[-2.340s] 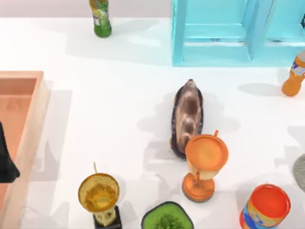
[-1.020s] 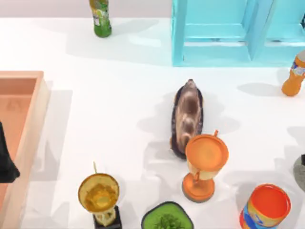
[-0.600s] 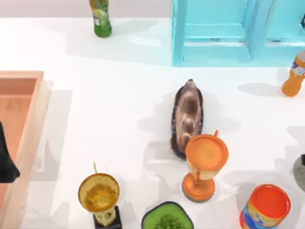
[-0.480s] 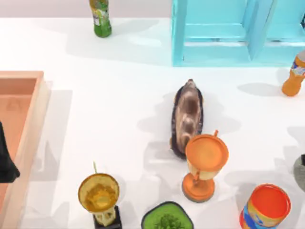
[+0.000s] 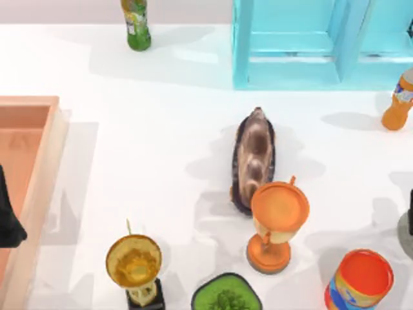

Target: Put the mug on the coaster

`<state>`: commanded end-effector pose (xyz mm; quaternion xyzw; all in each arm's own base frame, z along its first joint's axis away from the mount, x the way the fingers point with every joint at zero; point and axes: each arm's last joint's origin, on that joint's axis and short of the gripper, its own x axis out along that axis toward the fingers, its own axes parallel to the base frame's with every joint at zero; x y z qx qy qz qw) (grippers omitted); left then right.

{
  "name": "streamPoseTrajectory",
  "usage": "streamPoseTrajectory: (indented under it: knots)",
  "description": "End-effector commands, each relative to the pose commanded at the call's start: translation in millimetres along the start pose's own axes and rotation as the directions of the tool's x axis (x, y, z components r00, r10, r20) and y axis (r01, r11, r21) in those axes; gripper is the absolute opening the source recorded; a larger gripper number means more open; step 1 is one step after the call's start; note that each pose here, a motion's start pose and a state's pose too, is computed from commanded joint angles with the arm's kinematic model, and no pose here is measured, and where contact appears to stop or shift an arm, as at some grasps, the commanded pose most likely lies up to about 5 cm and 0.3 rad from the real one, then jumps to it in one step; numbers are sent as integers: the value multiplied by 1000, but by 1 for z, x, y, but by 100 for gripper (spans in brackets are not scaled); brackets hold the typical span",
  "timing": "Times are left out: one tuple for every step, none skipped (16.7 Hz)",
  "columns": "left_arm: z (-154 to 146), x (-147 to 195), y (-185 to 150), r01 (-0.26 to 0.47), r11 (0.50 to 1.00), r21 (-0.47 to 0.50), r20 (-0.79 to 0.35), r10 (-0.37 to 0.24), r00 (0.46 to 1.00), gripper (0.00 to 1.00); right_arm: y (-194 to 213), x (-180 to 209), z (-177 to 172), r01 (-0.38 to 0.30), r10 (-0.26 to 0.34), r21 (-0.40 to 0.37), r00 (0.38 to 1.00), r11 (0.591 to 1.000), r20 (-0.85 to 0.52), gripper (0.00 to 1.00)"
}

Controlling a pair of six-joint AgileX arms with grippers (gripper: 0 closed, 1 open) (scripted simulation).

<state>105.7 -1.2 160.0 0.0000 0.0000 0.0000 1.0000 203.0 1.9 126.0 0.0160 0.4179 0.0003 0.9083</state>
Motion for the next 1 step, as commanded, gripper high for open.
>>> streamPoseTrajectory:
  knots:
    - [0, 0, 0, 0, 1000, 0, 0, 0, 1000, 100, 0, 0, 0, 0, 0, 0, 1000, 1000, 0, 100]
